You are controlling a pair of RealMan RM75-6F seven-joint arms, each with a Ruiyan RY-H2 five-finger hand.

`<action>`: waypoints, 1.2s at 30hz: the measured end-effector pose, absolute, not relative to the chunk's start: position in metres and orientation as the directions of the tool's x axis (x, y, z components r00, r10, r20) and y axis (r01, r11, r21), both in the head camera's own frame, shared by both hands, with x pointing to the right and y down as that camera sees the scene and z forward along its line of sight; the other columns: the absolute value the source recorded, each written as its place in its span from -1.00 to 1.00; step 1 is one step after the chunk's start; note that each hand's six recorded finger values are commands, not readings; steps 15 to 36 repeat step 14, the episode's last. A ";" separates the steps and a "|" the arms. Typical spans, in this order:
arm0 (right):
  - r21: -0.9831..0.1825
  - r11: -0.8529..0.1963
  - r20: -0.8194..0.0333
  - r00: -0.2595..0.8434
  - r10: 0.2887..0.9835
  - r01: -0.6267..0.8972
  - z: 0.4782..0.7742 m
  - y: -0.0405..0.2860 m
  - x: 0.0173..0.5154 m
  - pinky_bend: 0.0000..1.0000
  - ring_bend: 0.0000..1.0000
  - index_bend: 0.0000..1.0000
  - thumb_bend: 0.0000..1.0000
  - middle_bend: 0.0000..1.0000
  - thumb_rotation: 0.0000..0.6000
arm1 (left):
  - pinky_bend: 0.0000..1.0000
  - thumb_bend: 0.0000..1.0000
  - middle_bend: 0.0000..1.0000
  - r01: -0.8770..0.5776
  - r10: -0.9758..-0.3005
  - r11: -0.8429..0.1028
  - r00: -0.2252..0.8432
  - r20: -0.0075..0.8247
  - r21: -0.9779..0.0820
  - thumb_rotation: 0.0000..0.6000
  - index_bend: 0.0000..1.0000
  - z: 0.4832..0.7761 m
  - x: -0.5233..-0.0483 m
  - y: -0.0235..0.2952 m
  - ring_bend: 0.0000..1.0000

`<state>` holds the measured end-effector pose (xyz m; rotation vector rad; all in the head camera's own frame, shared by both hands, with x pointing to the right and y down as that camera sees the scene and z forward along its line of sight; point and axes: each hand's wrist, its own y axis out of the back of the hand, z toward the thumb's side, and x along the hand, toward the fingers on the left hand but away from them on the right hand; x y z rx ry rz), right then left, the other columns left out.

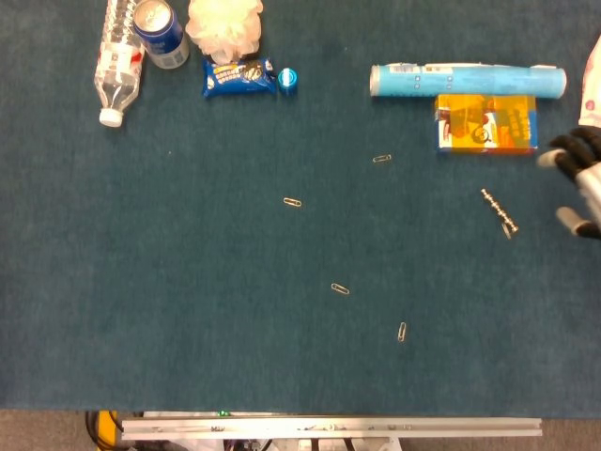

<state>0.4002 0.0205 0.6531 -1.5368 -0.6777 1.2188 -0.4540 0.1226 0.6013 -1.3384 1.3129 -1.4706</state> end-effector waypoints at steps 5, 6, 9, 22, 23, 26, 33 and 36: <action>-0.951 -0.301 -0.309 0.261 0.915 -0.070 0.638 0.026 0.422 -0.27 -0.66 -0.33 -0.63 -0.46 1.00 | -0.08 -0.91 -0.30 -0.145 -0.963 -0.210 -0.142 0.230 -0.967 1.00 -0.36 0.603 -0.448 0.121 -0.34; -0.954 -0.297 -0.299 0.246 0.922 -0.046 0.635 0.028 0.427 -0.27 -0.66 -0.33 -0.63 -0.46 1.00 | -0.07 -0.91 -0.30 -0.157 -0.963 -0.212 -0.131 0.234 -0.964 1.00 -0.36 0.604 -0.446 0.121 -0.34; -0.955 -0.295 -0.287 0.210 0.935 0.009 0.630 0.034 0.440 -0.27 -0.66 -0.33 -0.63 -0.46 1.00 | -0.05 -0.91 -0.29 -0.196 -0.967 -0.221 -0.087 0.242 -0.955 1.00 -0.34 0.605 -0.440 0.119 -0.34; -0.958 -0.280 -0.269 0.160 0.950 0.056 0.625 0.038 0.460 -0.27 -0.66 -0.33 -0.63 -0.46 1.00 | -0.05 -0.91 -0.29 -0.210 -0.967 -0.239 -0.034 0.251 -0.948 1.00 -0.34 0.610 -0.434 0.114 -0.33; -0.958 -0.280 -0.269 0.160 0.950 0.056 0.625 0.038 0.460 -0.27 -0.66 -0.33 -0.63 -0.46 1.00 | -0.05 -0.91 -0.29 -0.210 -0.967 -0.239 -0.034 0.251 -0.948 1.00 -0.34 0.610 -0.434 0.114 -0.33; -0.958 -0.280 -0.269 0.160 0.950 0.056 0.625 0.038 0.460 -0.27 -0.66 -0.33 -0.63 -0.46 1.00 | -0.05 -0.91 -0.29 -0.210 -0.967 -0.239 -0.034 0.251 -0.948 1.00 -0.34 0.610 -0.434 0.114 -0.33; -0.958 -0.280 -0.269 0.160 0.950 0.056 0.625 0.038 0.460 -0.27 -0.66 -0.33 -0.63 -0.46 1.00 | -0.05 -0.91 -0.29 -0.210 -0.967 -0.239 -0.034 0.251 -0.948 1.00 -0.34 0.610 -0.434 0.114 -0.33; -0.958 -0.280 -0.269 0.160 0.950 0.056 0.625 0.038 0.460 -0.27 -0.66 -0.33 -0.63 -0.46 1.00 | -0.05 -0.91 -0.29 -0.210 -0.967 -0.239 -0.034 0.251 -0.948 1.00 -0.34 0.610 -0.434 0.114 -0.33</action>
